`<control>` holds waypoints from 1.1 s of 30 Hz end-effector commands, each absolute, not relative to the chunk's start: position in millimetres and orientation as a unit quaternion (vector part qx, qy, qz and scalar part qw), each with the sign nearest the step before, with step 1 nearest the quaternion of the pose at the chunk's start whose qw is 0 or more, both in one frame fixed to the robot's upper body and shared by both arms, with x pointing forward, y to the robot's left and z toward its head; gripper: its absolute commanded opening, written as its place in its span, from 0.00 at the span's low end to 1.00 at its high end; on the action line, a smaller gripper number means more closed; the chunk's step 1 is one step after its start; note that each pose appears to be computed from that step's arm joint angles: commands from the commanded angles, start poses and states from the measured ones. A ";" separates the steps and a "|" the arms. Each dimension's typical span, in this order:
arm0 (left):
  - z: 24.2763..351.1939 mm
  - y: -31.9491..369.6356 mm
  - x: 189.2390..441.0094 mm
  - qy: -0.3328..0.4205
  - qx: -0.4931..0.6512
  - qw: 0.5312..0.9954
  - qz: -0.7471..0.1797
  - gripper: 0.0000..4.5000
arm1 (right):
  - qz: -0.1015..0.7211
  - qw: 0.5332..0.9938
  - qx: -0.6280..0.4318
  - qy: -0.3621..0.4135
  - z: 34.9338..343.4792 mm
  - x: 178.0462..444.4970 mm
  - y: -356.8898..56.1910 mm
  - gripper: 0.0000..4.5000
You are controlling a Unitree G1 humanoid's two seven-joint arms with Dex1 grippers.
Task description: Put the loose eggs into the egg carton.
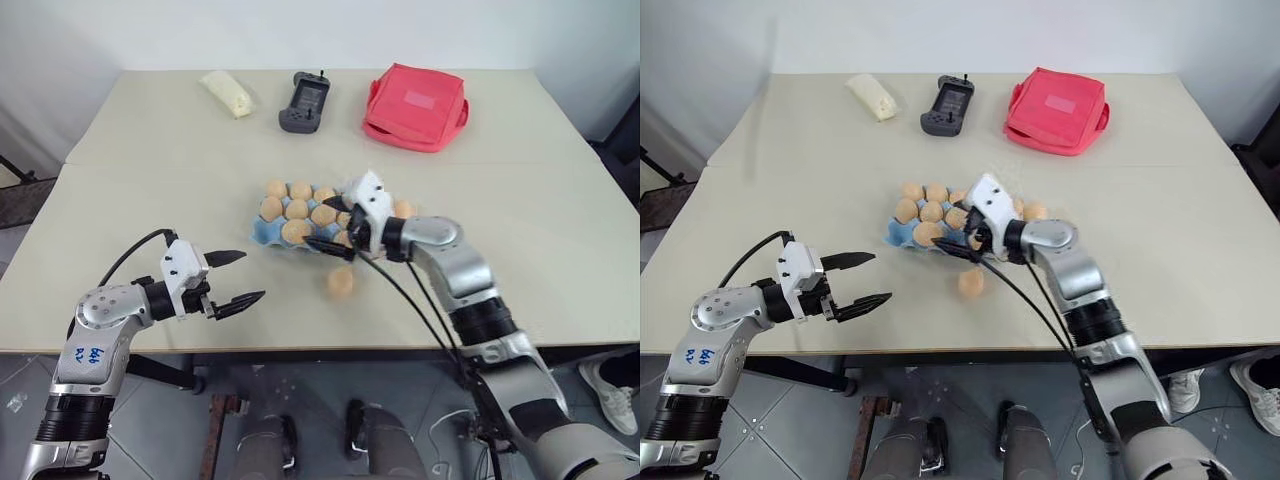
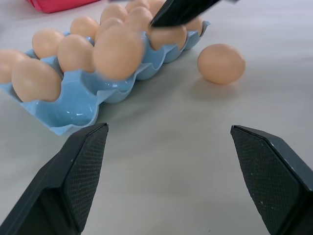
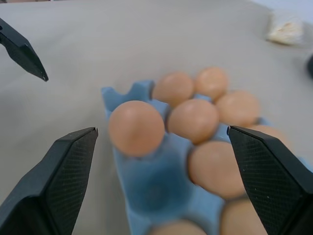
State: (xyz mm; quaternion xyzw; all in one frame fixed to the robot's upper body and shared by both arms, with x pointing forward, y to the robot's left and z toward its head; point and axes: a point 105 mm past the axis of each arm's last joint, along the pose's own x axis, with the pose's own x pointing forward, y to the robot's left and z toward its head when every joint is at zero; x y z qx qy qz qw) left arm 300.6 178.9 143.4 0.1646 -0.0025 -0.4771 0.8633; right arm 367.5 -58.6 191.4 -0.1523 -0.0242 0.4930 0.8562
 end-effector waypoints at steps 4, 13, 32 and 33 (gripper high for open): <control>152.4 171.8 307.9 -0.020 0.164 0.855 -0.492 0.95 | 0.494 0.857 -0.139 -0.040 203.6 347.0 -72.7 1.00; 151.4 192.3 315.3 -0.011 0.160 0.870 -0.467 0.95 | 0.511 0.847 -0.146 -0.013 205.9 356.3 -27.4 1.00; 150.4 204.9 298.7 -0.014 0.155 0.892 -0.425 0.95 | 0.513 0.834 -0.190 0.069 181.0 391.3 32.0 1.00; 151.0 204.5 298.5 -0.015 0.154 0.892 -0.424 0.95 | 0.513 0.834 -0.190 0.071 179.8 392.5 30.9 1.00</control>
